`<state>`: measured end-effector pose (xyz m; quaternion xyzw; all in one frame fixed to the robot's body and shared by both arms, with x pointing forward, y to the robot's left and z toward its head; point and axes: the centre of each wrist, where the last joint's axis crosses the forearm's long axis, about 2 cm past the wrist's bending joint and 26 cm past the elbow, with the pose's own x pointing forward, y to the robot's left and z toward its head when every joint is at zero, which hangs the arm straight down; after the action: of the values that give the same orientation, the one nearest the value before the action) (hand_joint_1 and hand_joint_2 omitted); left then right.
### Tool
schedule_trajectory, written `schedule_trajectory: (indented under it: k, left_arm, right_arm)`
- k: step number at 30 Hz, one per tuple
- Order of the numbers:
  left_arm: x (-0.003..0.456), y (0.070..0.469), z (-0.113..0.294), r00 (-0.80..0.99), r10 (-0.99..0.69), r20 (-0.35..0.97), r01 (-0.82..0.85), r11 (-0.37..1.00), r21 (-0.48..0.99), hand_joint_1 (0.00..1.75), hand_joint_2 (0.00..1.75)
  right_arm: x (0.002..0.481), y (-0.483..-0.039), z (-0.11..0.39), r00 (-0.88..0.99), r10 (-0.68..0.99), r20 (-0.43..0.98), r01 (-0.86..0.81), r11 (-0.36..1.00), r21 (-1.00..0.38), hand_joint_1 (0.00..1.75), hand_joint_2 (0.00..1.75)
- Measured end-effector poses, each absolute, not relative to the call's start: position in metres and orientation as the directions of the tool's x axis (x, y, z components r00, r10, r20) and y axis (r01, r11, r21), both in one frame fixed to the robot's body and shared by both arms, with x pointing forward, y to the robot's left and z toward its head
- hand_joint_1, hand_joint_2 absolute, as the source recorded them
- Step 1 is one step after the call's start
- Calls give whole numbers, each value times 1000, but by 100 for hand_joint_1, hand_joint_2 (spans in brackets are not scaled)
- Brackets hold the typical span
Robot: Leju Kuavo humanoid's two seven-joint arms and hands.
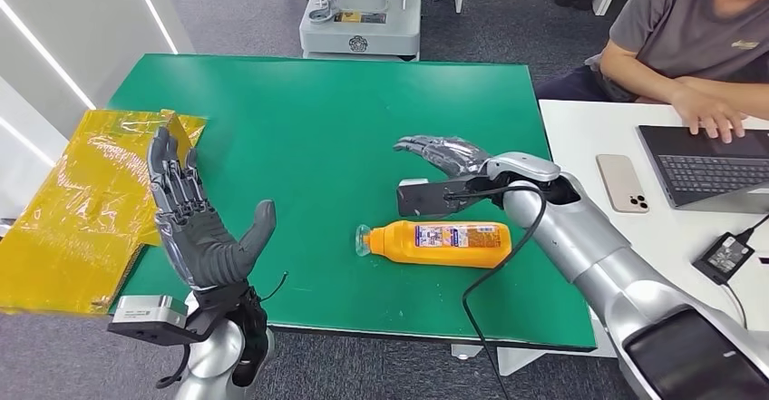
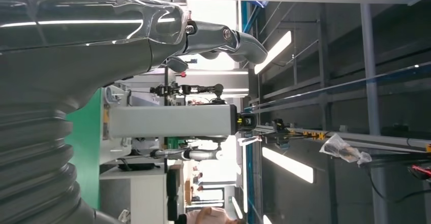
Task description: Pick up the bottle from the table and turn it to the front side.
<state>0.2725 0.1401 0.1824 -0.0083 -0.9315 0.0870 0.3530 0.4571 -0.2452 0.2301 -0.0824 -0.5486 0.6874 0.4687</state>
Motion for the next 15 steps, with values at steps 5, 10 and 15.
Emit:
schedule_trajectory:
  k: [5,10,15]
  left_arm:
    - [276,140,186,-758,83,647,-34,985,-167,0,175]
    - [279,139,186,-756,87,649,-29,986,-167,0,175]
    - [280,139,185,-753,87,652,-30,986,-167,0,175]
  right_arm:
    - [454,-256,206,-487,762,428,-632,31,-774,0,175]
    - [444,-269,178,-432,788,440,-693,22,-720,0,175]
    - [434,-283,155,-393,808,438,-724,21,-690,0,175]
